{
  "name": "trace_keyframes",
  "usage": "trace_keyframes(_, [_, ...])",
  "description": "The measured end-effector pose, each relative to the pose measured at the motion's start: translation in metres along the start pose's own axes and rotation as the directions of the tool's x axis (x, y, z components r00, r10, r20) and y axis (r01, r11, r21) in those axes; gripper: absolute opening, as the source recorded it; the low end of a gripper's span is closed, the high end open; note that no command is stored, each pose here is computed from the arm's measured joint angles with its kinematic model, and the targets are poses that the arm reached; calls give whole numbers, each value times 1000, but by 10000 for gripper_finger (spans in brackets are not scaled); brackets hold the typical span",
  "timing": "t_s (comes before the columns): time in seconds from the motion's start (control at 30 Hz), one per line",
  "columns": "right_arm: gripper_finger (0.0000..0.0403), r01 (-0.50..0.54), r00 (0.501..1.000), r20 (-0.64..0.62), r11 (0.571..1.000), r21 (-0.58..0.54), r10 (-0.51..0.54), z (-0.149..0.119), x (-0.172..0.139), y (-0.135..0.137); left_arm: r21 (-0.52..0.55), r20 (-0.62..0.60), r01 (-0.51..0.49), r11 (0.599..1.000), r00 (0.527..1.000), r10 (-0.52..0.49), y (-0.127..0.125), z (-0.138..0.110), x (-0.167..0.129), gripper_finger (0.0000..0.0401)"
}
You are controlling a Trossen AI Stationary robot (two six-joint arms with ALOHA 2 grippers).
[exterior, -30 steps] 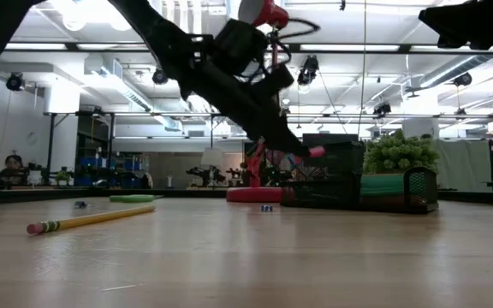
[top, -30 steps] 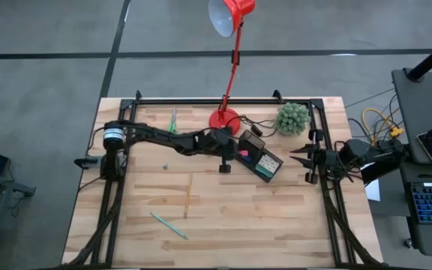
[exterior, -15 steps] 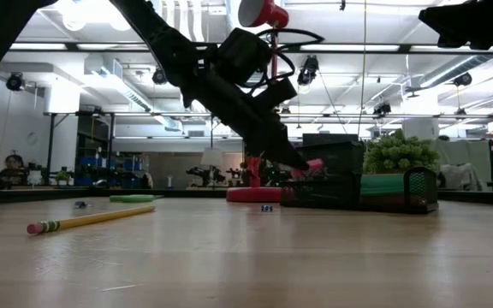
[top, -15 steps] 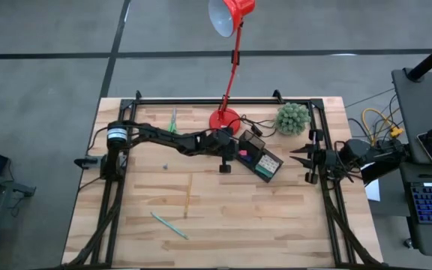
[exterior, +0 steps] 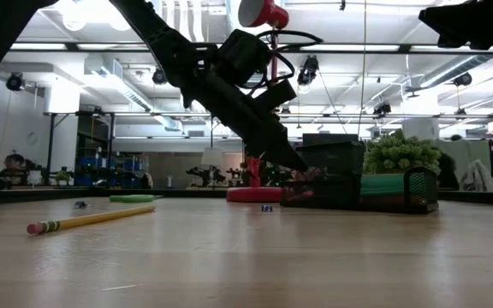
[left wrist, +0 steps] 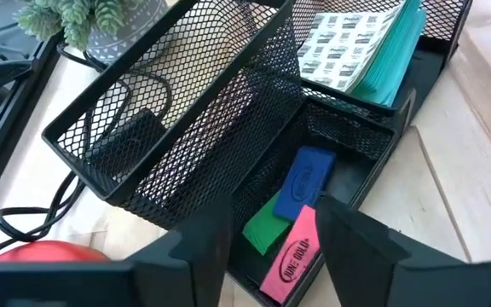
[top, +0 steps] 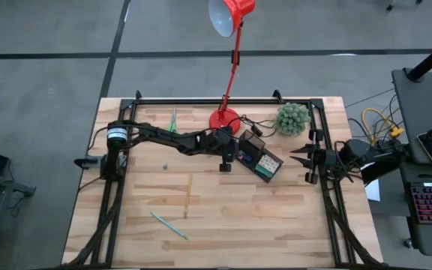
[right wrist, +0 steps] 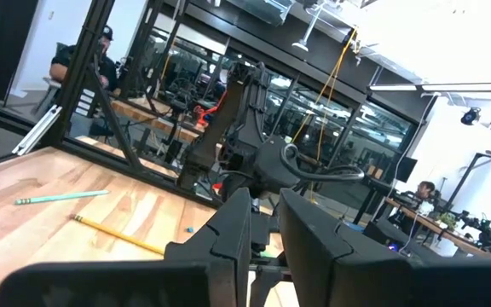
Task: Pick and place office supplies into organizer
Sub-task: Put the right binder clip into the desk organizer
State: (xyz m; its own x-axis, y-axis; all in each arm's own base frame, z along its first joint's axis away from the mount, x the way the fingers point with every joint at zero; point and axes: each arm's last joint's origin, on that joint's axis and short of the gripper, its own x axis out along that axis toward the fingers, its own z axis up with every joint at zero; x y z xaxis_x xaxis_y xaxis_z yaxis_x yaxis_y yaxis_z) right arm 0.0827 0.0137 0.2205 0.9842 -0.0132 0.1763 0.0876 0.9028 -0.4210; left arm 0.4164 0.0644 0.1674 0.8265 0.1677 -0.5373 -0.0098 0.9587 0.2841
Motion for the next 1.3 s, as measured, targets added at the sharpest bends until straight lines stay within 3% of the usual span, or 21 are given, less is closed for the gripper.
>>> trace_keyframes(0.37, [56,0,1000,0,1000,-4,0,0,0,0,-129,7,42,991,999,-41,-15,12,-11,169])
trace_keyframes(0.47, [56,0,1000,0,1000,-7,0,0,0,0,-236,-23,53,970,998,-60,-20,10,-12,169])
trace_keyframes(0.67, [56,0,1000,0,1000,-7,0,0,0,0,-566,-120,33,823,985,-121,-24,3,-14,169])
trace_keyframes(0.87, [56,0,1000,0,1000,-3,0,0,0,0,-732,-133,109,673,945,-298,-36,8,-17,169])
trace_keyframes(0.97, [56,0,1000,0,1000,-1,0,0,0,0,-790,-186,60,610,925,-331,-42,14,-22,169])
trace_keyframes(1.07, [56,1,1000,1,1000,-5,-1,0,0,0,-776,-279,-27,630,911,-304,-45,20,-28,169])
trace_keyframes(1.17, [56,1,1000,2,1000,-6,-1,0,0,0,-715,-411,-187,673,892,-188,-44,24,-35,169])
trace_keyframes(1.23, [56,0,1000,1,1000,-6,0,0,0,0,-698,-448,-272,663,888,-107,-41,27,-38,169])
trace_keyframes(1.3, [56,1,1000,2,1000,-7,-1,0,0,0,-704,-447,-296,646,891,-79,-39,29,-38,169])
